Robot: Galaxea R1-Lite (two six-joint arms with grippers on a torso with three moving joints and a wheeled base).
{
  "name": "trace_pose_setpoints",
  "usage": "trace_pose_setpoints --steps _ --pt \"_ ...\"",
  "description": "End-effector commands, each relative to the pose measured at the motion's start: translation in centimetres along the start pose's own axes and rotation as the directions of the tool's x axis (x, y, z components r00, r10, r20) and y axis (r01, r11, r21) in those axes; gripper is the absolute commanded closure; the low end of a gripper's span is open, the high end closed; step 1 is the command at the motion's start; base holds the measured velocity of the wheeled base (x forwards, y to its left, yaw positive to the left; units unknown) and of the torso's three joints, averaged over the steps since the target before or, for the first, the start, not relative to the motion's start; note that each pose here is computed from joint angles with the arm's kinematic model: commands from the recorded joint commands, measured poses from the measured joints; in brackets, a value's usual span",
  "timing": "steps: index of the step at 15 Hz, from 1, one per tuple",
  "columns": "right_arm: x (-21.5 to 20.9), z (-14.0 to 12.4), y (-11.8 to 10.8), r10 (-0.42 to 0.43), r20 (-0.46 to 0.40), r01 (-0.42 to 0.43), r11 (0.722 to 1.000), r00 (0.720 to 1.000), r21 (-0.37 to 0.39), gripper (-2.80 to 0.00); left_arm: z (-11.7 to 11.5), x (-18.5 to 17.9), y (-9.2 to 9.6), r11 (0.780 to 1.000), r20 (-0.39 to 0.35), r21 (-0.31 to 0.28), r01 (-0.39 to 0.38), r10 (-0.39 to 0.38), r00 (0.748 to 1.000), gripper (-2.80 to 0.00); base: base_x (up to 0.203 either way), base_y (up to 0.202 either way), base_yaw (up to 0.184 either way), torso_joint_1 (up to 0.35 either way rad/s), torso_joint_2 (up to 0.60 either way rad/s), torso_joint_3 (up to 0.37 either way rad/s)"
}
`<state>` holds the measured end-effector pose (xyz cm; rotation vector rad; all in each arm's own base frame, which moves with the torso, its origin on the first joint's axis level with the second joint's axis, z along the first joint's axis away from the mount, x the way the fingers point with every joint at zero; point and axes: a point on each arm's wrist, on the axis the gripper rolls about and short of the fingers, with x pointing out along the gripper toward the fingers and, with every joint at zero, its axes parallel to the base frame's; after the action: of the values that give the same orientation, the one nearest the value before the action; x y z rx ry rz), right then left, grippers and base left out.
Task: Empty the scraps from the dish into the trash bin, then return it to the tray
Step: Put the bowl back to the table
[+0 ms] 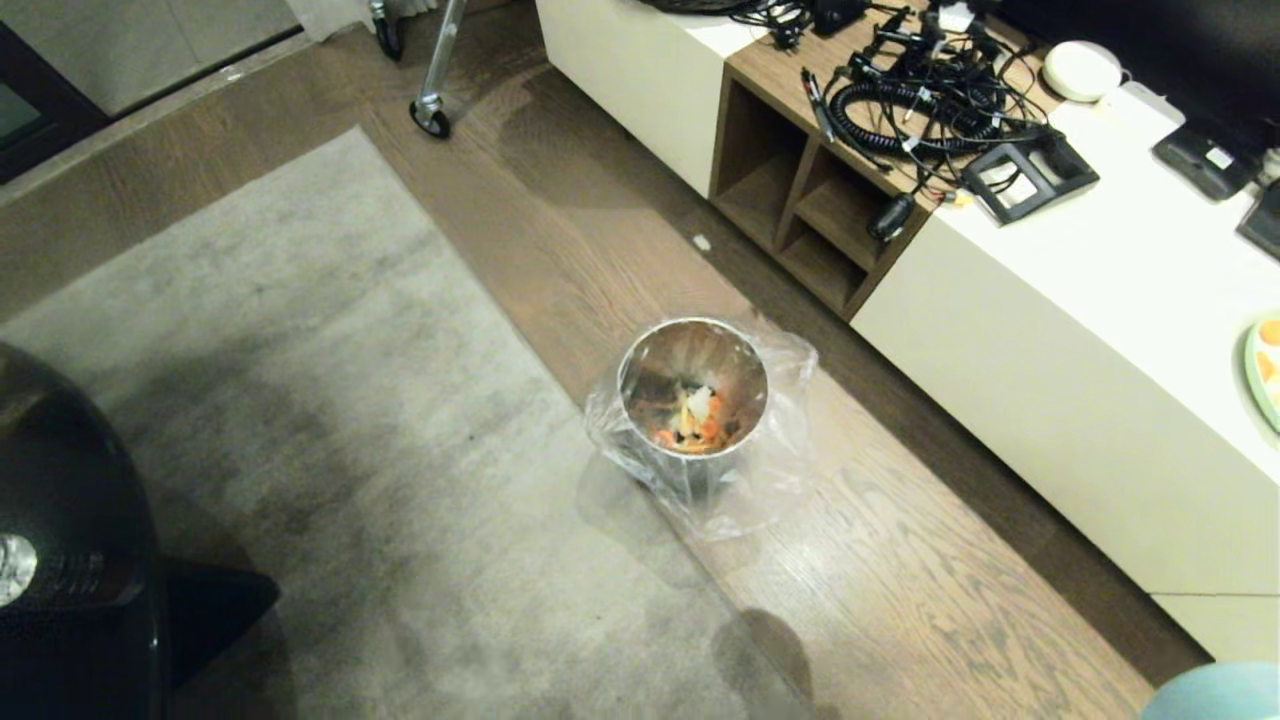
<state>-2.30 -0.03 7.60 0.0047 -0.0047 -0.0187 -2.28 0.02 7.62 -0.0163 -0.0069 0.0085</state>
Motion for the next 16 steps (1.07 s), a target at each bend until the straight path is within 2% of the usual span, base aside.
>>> trace_pose_setpoints --steps 1,11,16 --pt "0.02 -0.01 0.00 0.000 -0.003 0.000 1.000 1.000 0.000 0.00 0.00 0.00 0.00 1.000 0.001 0.001 -0.001 0.001 1.000 0.00 -0.183 0.000 0.001 -0.002 0.01 0.011" --pt "0.03 0.00 0.00 -0.001 -0.004 0.001 1.000 1.000 0.000 0.00 0.00 0.00 0.00 1.000 0.001 -0.001 -0.001 0.001 1.000 0.00 -0.184 0.000 0.000 0.004 0.00 0.003" --pt "0.03 -0.03 0.00 0.000 -0.005 0.000 1.000 1.000 0.000 0.00 0.00 0.00 0.00 1.000 0.001 -0.001 0.001 -0.001 1.000 0.00 -0.022 0.000 -0.001 -0.001 0.00 0.001"
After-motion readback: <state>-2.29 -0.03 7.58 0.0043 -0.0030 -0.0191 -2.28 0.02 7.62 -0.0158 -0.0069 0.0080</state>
